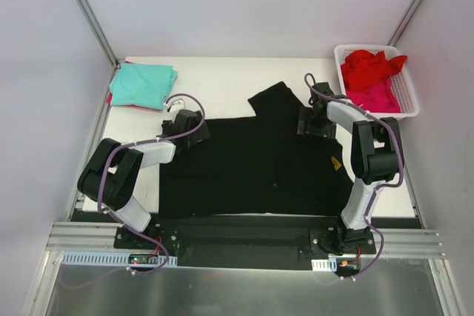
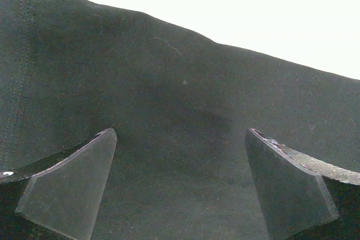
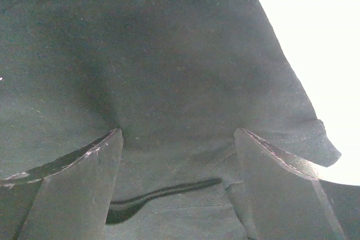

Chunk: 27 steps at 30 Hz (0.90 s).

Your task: Fold and stack the t-shirts

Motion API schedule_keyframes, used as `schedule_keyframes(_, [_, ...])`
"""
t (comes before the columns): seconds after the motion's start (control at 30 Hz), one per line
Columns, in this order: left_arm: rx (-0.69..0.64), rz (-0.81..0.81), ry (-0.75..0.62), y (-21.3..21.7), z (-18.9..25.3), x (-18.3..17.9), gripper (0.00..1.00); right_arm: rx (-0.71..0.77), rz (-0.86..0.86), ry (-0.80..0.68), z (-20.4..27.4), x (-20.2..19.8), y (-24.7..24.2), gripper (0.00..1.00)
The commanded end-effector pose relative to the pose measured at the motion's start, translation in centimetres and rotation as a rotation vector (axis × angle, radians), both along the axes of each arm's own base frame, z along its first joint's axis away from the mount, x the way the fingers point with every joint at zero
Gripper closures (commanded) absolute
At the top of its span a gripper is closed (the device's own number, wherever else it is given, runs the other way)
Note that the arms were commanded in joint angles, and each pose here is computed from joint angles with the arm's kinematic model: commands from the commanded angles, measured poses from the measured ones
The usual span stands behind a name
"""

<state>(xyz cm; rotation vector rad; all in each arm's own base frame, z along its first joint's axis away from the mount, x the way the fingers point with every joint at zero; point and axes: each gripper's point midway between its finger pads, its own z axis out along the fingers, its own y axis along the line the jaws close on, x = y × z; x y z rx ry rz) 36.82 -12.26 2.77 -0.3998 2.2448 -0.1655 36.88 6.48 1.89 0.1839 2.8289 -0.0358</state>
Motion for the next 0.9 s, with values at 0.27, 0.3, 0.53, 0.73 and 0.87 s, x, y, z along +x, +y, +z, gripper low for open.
schedule_keyframes(0.27, [-0.051, 0.041, 0.099, 1.1, -1.9, -4.1, 0.01, 0.023, -0.036, 0.047, -0.3, -3.7, -0.3, 0.16])
schedule_keyframes(0.3, [-0.052, 0.042, 0.103, 1.2, -1.8, -4.4, 0.01, 0.03, -0.036, 0.037, 0.1, -3.9, -0.2, 0.16])
schedule_keyframes(0.53, [-0.053, 0.042, 0.092, 1.7, -0.7, -6.1, 0.01, 0.052, -0.032, 0.028, 1.0, -5.4, 0.0, 0.16])
schedule_keyframes(0.73, [-0.046, 0.029, 0.065, 1.5, 0.9, -5.4, 0.01, 0.039, -0.03, 0.016, 1.9, -4.9, -0.3, 0.16])
schedule_keyframes(0.87, [-0.032, 0.012, 0.042, 1.2, 2.2, -4.3, 0.01, 0.047, -0.029, -0.017, 3.4, -3.9, 0.0, 0.16])
